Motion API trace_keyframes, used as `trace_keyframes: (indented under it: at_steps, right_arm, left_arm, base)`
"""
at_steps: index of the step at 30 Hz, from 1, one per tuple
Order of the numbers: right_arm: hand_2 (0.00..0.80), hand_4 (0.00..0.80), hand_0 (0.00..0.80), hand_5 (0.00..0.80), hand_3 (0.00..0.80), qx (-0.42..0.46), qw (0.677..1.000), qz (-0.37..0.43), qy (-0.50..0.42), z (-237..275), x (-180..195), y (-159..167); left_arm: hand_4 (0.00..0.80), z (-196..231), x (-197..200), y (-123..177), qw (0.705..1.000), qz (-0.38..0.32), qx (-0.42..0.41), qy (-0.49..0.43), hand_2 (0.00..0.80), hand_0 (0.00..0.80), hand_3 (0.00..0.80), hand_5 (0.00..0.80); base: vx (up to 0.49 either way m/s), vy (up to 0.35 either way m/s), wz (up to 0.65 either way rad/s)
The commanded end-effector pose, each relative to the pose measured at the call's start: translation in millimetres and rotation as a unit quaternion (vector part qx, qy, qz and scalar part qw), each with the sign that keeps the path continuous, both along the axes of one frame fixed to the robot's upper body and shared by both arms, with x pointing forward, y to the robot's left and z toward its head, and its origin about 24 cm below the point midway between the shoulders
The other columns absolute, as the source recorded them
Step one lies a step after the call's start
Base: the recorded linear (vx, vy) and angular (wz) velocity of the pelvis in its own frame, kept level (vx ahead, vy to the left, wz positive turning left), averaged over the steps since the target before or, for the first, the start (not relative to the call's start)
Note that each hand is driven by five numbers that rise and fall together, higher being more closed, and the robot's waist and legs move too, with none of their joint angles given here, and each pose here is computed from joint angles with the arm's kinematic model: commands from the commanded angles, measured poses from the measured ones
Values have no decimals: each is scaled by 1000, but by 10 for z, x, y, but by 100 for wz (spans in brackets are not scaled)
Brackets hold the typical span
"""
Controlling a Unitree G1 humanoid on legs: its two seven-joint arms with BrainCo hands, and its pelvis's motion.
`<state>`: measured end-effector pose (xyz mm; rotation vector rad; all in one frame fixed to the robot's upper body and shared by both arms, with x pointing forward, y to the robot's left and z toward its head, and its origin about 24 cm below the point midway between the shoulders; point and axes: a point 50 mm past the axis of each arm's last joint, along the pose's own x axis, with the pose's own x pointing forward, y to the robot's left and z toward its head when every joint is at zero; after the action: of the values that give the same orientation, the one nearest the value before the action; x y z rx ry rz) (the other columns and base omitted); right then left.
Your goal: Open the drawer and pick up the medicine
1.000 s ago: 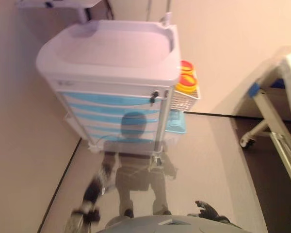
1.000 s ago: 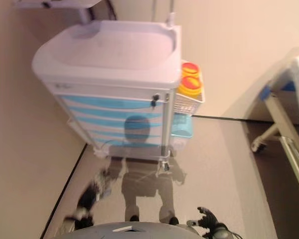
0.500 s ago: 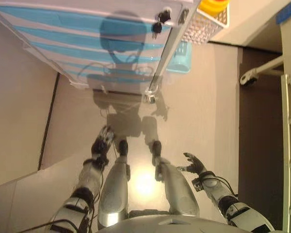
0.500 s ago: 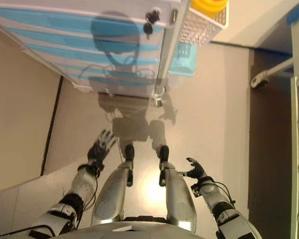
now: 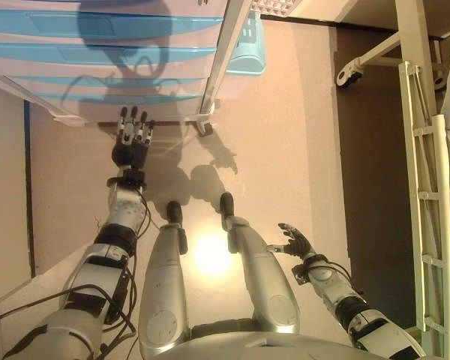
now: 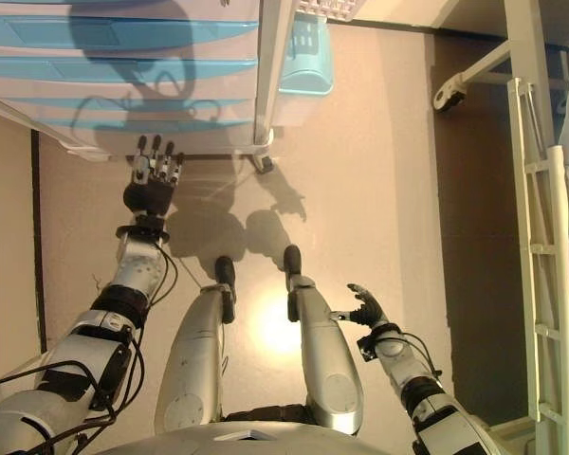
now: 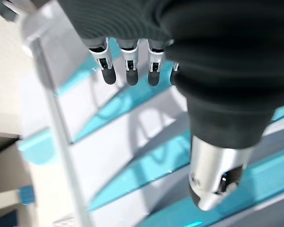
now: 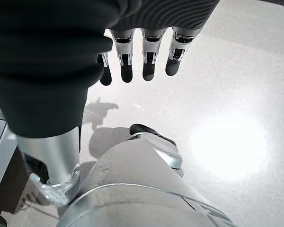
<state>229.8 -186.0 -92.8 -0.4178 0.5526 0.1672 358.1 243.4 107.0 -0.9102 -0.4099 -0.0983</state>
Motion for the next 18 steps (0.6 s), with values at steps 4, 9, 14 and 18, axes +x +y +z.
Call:
trace_keyframes:
  at_steps: [4, 9, 14, 18]
  right_arm:
    - [0, 0, 0, 0, 0, -16, 999, 27, 37, -180, -383, -17]
    - [0, 0, 0, 0, 0, -18, 998, 41, 40, -206, -446, 21]
    - [0, 0, 0, 0, 0, -27, 997, 51, 45, -225, -482, 4]
    - [0, 0, 0, 0, 0, -32, 996, 61, 50, -248, -525, -4]
  left_arm:
    - [0, 622, 95, 115, 993, 7, -26, -114, 0, 0, 0, 0]
    - [0, 1160, 138, 172, 980, 10, -38, -195, 0, 0, 0, 0]
    - [0, 1570, 147, 165, 968, 8, -38, -248, 0, 0, 0, 0]
    - [0, 1904, 99, 160, 951, -15, -36, -306, 0, 0, 0, 0]
  base:
    - [40, -14, -4]
    - [34, -5, -3]
    - [7, 3, -1]
    - [8, 2, 0]
